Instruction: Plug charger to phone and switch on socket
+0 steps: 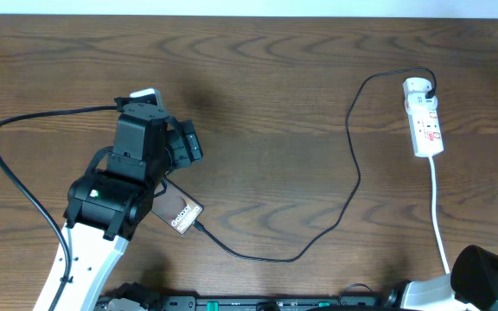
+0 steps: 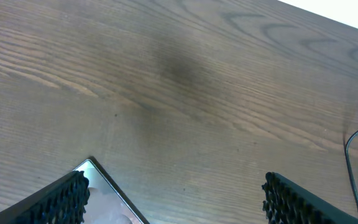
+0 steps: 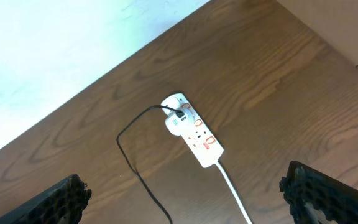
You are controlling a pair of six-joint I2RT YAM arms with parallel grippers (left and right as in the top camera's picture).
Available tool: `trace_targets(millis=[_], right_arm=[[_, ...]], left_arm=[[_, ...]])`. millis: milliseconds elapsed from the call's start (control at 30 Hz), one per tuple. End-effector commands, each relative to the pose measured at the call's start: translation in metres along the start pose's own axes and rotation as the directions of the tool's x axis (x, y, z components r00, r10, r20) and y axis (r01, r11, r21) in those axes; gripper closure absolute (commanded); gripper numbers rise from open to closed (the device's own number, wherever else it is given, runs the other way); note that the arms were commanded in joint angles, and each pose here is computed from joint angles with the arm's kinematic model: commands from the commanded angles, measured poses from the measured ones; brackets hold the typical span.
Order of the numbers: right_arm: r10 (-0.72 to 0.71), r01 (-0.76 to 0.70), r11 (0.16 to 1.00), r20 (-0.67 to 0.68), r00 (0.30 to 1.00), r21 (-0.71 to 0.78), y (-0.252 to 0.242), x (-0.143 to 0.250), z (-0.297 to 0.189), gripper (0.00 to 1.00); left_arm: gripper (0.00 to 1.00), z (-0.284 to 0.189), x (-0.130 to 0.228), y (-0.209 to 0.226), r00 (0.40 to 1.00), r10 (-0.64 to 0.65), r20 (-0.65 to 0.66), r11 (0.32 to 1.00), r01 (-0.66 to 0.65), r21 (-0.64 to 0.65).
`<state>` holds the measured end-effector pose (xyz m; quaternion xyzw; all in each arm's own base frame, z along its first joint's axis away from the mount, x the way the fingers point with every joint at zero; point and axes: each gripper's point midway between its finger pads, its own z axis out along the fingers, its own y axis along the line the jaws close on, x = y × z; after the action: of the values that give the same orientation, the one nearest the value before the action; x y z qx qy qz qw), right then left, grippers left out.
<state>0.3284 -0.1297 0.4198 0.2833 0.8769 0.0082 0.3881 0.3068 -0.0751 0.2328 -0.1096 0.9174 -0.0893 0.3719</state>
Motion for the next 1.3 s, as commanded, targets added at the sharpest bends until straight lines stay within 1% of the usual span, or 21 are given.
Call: trace_targets(millis=[0,500,600,733,767,833,933,1033,1100,1200,1267], right_arm=[[0.009,-0.009,1.0,0.013,1.0,0.004,0.001,-0.001,-0.005,0.01],[0.009,-0.009,1.0,0.014,1.0,0.004,0.001,-0.001,-0.005,0.01],[0.009,-0.009,1.0,0.014,1.0,0.004,0.001,-0.001,-0.005,0.01],[0.009,-0.009,1.0,0.014,1.0,0.004,0.001,-0.001,-0.005,0.01],[0.009,-0.009,1.0,0.014,1.0,0.004,0.001,-0.001,-0.005,0.01],[0.009,-0.009,1.0,0.014,1.0,0.004,0.001,-0.001,-0.005,0.01],[0.009,-0.009,1.0,0.014,1.0,0.004,0.001,-0.001,-0.005,0.01],[0.009,-0.009,1.0,0.013,1.0,0.004,0.001,-0.001,-0.005,0.01],[0.009,-0.009,1.0,0.013,1.0,0.004,0.001,-0.001,-0.005,0.01],[0.009,-0.009,1.0,0.014,1.0,0.004,0.001,-0.001,-0.005,0.01],[0.009,-0.009,1.0,0.013,1.0,0.004,0.001,-0.001,-0.005,0.01]], left_arm=[[0.12,-0.004,-0.008,0.0,1.0,-0.003,0.023,1.0,0.003,-0.009],[0.12,-0.004,-0.007,0.0,1.0,0.001,0.018,1.0,-0.001,-0.013],[0.12,-0.005,0.01,0.013,0.997,0.062,-0.053,0.996,-0.065,-0.063],[0.12,-0.012,0.047,0.034,0.977,0.079,-0.2,0.986,-0.107,-0.129],[0.12,-0.016,0.056,0.039,0.971,0.08,-0.224,0.984,-0.113,-0.138],[0.12,-0.022,0.066,0.045,0.971,0.076,-0.227,0.985,-0.109,-0.135],[0.12,-0.028,0.065,0.045,0.988,0.071,-0.141,0.992,-0.085,-0.096],[0.12,-0.033,0.056,0.039,0.999,0.049,0.017,0.999,-0.049,-0.01],[0.12,-0.036,0.047,0.037,0.99,0.018,0.137,0.999,-0.025,0.044],[0.12,-0.041,0.031,0.04,0.945,-0.047,0.324,0.993,0.01,0.114],[0.12,-0.045,0.02,0.044,0.891,-0.095,0.444,0.987,0.028,0.155]])
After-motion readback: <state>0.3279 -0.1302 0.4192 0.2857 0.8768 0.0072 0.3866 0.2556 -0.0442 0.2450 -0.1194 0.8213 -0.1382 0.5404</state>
